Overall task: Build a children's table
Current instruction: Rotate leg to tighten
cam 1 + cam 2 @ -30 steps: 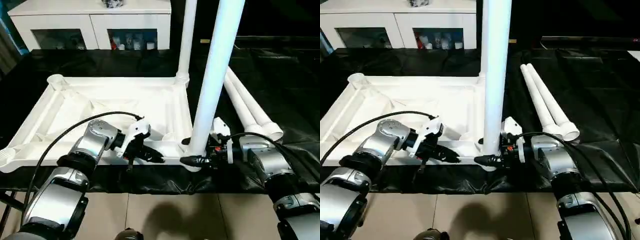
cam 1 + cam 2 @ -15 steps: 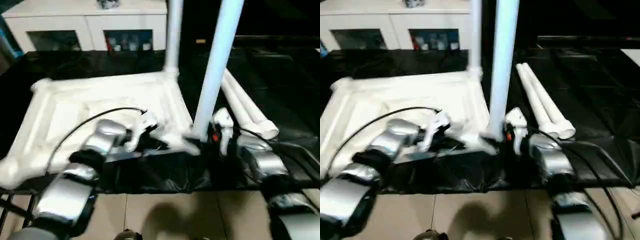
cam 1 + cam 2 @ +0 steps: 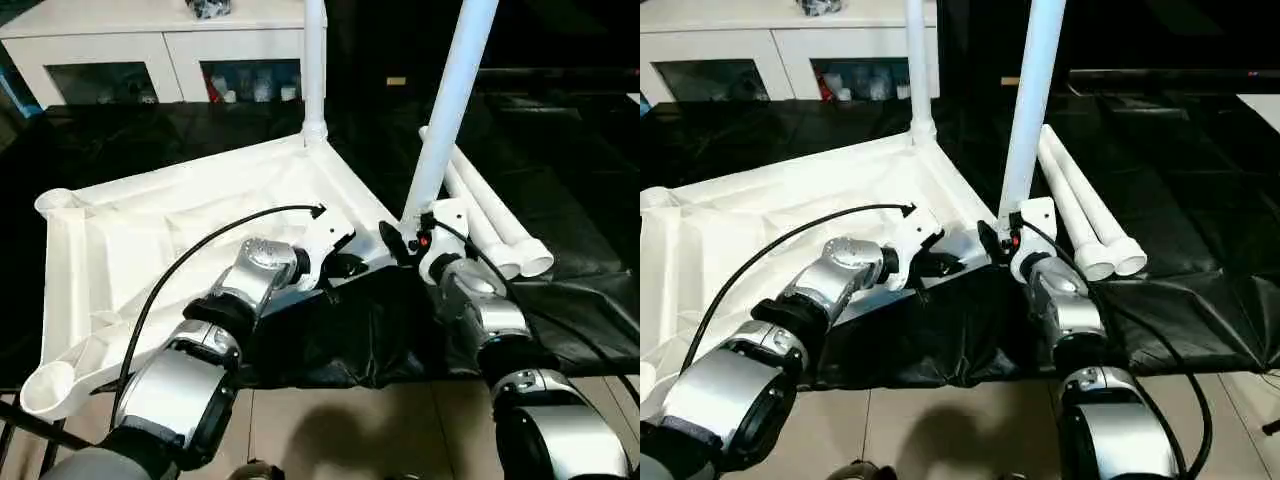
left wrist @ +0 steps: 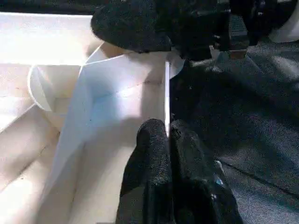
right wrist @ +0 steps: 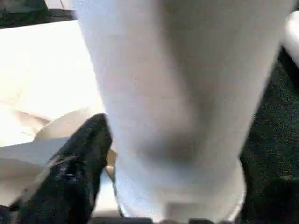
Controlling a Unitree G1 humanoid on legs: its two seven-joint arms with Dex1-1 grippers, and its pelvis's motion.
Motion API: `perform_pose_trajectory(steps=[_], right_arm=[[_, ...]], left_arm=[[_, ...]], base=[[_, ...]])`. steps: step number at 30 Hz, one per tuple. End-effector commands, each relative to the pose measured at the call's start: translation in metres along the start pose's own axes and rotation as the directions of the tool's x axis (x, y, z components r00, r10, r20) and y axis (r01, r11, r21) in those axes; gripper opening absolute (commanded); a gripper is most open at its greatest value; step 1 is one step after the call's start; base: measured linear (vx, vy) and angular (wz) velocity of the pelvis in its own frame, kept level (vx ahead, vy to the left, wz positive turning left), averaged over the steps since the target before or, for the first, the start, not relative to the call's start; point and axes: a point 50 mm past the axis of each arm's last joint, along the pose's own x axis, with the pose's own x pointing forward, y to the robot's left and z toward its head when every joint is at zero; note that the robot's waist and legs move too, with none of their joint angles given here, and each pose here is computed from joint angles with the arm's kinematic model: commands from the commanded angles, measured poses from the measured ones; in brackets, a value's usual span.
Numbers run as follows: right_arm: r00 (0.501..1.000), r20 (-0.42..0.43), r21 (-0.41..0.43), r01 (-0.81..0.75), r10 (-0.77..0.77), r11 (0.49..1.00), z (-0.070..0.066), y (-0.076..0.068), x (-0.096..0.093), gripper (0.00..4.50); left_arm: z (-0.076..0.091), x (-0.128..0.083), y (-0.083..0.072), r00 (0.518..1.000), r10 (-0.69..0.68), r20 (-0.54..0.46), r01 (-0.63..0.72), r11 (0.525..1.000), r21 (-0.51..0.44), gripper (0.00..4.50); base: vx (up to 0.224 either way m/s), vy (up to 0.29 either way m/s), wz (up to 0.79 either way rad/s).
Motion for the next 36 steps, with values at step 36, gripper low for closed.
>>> perform_pose_trajectory(steps=[36], right_arm=[[0.521, -0.299, -0.07, -0.848, 0.799, 0.526, -0.005, 0.007, -0.047, 2.77]], left_arm=[[-0.02, -0.055, -0.002, 0.865, -0.502, -0.022, 0.5, 0.856, 0.129, 0.0]], base=[[0.0, 0.0, 0.0]])
